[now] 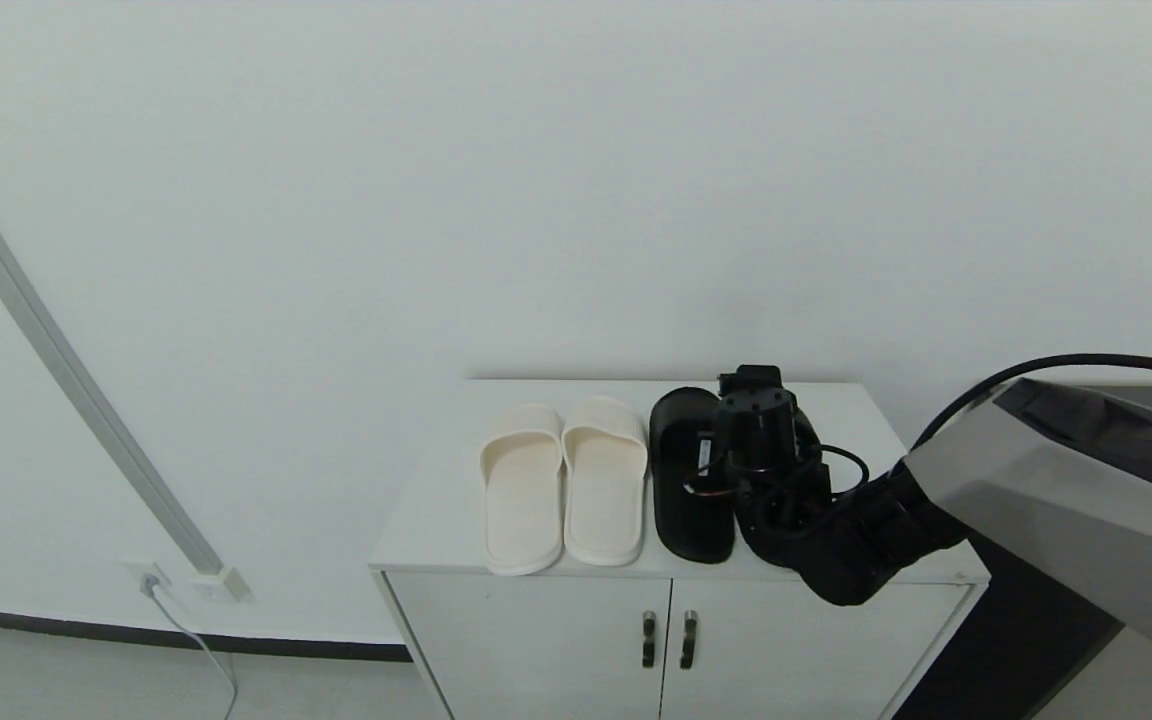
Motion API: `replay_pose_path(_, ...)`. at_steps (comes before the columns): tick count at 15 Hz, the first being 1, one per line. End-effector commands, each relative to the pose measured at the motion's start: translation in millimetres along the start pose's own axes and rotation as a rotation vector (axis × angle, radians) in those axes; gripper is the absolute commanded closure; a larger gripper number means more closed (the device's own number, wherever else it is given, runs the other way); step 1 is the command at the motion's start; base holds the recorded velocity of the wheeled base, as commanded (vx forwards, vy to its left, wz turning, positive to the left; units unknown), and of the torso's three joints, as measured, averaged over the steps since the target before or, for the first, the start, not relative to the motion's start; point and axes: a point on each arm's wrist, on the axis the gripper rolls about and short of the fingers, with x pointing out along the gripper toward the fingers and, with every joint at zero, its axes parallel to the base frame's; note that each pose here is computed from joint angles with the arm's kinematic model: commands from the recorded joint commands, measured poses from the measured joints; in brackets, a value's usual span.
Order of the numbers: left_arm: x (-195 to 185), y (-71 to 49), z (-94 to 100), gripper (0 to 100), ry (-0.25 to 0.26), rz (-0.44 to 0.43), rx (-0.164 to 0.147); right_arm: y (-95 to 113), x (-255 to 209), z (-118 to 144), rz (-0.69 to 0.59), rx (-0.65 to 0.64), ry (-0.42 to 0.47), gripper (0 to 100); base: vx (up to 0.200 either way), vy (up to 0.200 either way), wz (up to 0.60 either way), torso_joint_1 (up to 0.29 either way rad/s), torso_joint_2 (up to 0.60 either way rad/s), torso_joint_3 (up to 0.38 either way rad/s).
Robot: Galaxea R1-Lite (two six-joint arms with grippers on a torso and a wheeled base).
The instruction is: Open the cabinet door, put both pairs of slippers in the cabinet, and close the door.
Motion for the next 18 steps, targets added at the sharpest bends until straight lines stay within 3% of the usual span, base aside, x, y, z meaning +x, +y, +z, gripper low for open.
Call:
replay_pose_path(1,0,0.0,0.1,100,0.000,0.001,0.000,-3,-7,8,0.001,0.008,-0.009,100,0.000,0.000,0.00,0.000,0.00,0.000)
replay_pose_path(6,0,0.0,0.1,100,0.000,-0.002,0.000,-27,-72,40,0.102,-0.010,-0.047,100,0.000,0.000,0.00,0.000,0.00,0.000)
replay_pose_path(9,0,0.0,0.1,100,0.000,-0.001,0.000,-65,-151,35,0.396,-0.074,0.057,100,0.000,0.000,0.00,0.000,0.00,0.000)
replay_pose_path(11,0,-0.1,-0.4,100,0.001,-0.002,0.001,-63,-176,38,0.485,-0.087,0.053,100,0.000,0.000,0.00,0.000,0.00,0.000)
replay_pose_path(14,0,0.0,-0.4,100,0.001,-0.001,0.000,-59,-183,37,0.513,-0.099,0.064,100,0.000,0.000,0.00,0.000,0.00,0.000)
replay_pose_path(18,0,0.0,0.1,100,0.000,-0.001,-0.002,-61,-184,34,0.513,-0.104,0.073,100,-0.200,0.000,0.00,0.004,0.00,0.002)
